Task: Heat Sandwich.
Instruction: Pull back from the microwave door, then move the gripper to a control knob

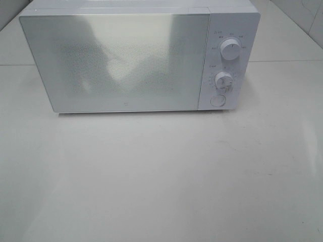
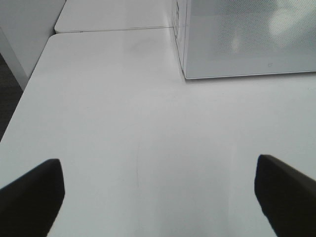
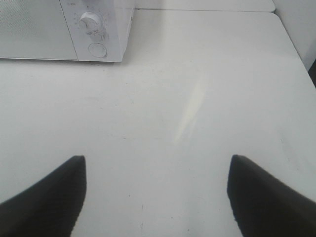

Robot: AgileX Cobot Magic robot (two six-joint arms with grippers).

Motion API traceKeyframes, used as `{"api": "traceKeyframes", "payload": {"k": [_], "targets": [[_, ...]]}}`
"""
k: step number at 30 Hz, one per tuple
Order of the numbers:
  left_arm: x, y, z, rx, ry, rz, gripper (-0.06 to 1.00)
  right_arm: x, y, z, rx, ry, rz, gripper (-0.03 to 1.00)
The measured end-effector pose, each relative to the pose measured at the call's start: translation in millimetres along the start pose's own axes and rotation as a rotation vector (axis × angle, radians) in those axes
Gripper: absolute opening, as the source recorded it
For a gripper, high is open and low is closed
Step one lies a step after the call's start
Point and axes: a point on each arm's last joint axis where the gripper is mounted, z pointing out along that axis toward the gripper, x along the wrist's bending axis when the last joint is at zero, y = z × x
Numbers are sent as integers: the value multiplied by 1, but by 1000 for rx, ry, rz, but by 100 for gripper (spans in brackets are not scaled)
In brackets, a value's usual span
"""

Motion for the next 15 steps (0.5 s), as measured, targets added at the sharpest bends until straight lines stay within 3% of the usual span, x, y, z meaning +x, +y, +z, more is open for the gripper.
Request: {"api": "traceKeyframes", "payload": {"k": [15], "targets": [[0, 0, 0, 0, 0, 0, 99, 2, 25, 14, 34, 2, -3, 76]]}}
